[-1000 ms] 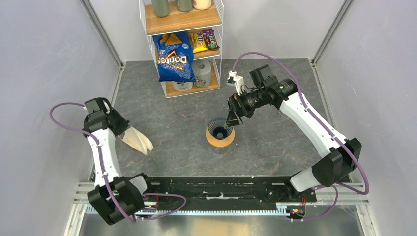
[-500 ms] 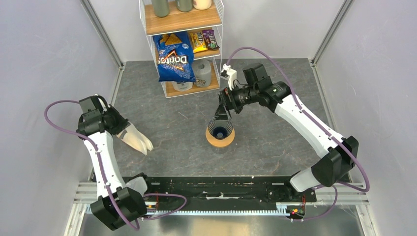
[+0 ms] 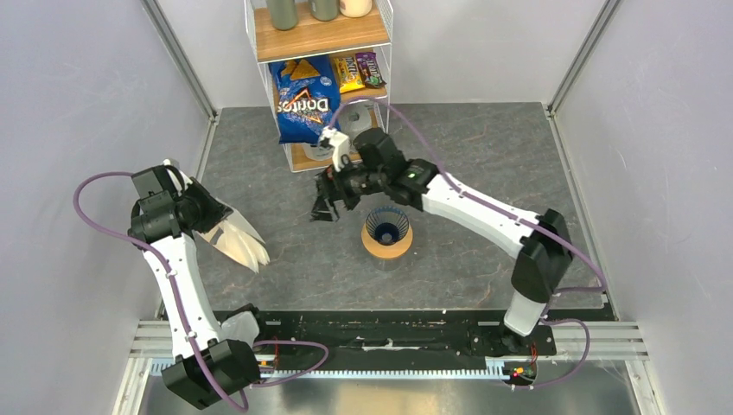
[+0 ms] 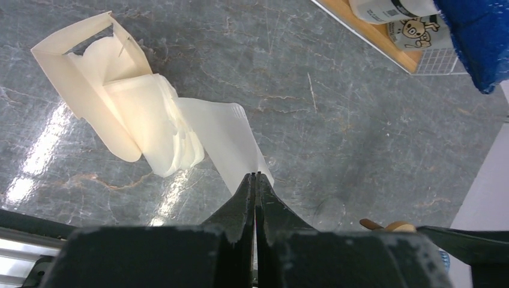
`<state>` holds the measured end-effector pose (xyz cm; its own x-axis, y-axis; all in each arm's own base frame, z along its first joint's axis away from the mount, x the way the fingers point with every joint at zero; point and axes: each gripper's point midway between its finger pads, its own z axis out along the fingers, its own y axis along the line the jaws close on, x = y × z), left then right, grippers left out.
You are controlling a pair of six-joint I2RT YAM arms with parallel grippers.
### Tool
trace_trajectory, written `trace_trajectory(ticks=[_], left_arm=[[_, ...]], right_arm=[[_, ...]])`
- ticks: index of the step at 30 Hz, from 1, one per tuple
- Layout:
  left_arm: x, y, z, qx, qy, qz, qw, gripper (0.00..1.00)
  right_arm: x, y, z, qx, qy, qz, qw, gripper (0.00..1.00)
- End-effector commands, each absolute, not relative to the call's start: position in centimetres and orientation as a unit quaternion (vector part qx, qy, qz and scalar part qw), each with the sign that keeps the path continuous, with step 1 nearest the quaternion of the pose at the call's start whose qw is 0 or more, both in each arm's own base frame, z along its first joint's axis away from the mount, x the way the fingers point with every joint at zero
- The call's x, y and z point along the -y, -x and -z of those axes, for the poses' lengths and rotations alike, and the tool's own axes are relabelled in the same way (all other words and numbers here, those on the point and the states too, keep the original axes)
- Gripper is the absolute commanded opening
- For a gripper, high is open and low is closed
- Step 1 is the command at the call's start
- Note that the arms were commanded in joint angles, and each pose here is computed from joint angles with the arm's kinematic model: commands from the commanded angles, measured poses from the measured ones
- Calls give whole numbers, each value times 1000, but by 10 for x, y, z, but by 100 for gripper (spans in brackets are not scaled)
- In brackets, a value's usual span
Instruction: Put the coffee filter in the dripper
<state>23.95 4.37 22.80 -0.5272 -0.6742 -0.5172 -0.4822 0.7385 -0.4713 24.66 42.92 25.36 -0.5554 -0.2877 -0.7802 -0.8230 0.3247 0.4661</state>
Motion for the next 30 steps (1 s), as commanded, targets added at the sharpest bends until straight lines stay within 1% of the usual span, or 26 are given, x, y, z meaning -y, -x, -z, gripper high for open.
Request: trace_trajectory(ticks=[1,7,8,12,17,24,27,28,30], left_arm=[[-38,-246,-250,-849,335,162,375,2],[-34,-246,-253,-846,338,176,374,2],[-33,-247,-253,-845,339,177,374,2],[-31,-248,-257,-842,339,186,376,2],[-28,-249,-261,-839,341,197,376,2],[-26,-253,-268,-835,340,210,378,2],[-23,-254,-272,-834,337,218,380,2],[-23,-255,-272,-833,337,220,380,2],[-21,-254,-272,-833,336,223,377,2]], right_arm=[[-478,-258,-270,-738,357,-448,357,97],[-521,-250,-262,-714,370,-472,362,97],[-528,-245,-261,-709,375,-478,358,100],[-545,-235,-261,-691,386,-488,367,99],[-563,-242,-248,-689,382,-484,382,99],[-587,-234,-240,-663,403,-497,390,99],[-591,-244,-230,-671,394,-479,407,99],[-592,-249,-227,-673,391,-473,414,95],[-594,-255,-224,-671,389,-466,426,91]])
